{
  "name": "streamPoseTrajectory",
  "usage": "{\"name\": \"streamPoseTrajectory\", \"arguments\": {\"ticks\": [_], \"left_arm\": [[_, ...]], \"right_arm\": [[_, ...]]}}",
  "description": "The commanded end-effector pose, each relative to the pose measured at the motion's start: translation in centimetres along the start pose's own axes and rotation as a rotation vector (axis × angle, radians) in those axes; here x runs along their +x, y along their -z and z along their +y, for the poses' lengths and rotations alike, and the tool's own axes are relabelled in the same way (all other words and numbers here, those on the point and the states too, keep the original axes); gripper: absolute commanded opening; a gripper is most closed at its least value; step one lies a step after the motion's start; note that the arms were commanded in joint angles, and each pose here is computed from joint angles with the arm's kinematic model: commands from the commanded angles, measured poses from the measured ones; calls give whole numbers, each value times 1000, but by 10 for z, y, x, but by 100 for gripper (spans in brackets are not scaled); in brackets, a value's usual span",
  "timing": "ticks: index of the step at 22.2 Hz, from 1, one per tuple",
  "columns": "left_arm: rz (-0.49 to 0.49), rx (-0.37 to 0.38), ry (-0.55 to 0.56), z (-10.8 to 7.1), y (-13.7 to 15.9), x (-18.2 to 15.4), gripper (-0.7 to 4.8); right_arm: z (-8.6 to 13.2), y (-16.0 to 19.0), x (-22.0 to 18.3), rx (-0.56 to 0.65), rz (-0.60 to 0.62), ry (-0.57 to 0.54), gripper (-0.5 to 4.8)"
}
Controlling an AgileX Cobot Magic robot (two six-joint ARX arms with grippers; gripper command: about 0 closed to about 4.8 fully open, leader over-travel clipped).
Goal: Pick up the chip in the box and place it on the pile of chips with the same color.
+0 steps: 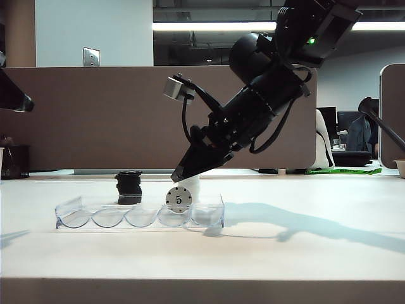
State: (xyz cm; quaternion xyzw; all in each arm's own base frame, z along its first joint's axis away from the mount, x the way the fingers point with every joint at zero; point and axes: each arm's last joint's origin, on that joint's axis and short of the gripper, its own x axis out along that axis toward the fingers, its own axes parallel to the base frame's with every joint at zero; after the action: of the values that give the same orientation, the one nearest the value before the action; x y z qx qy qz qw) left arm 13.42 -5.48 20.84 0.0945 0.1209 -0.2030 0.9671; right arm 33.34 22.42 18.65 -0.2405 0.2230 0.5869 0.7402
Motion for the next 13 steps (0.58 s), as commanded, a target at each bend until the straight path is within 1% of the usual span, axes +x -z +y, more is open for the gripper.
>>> {"name": "streamPoseTrajectory", "arguments": {"ticks": [1, 13], "left_arm": [[-14, 0, 2, 0, -2, 0, 30], [-13, 0, 2, 0, -2, 0, 30]], "right_arm": [[-2, -3, 0, -17, -12, 22, 153], [-5, -1, 4, -29, -13, 55, 153]]}}
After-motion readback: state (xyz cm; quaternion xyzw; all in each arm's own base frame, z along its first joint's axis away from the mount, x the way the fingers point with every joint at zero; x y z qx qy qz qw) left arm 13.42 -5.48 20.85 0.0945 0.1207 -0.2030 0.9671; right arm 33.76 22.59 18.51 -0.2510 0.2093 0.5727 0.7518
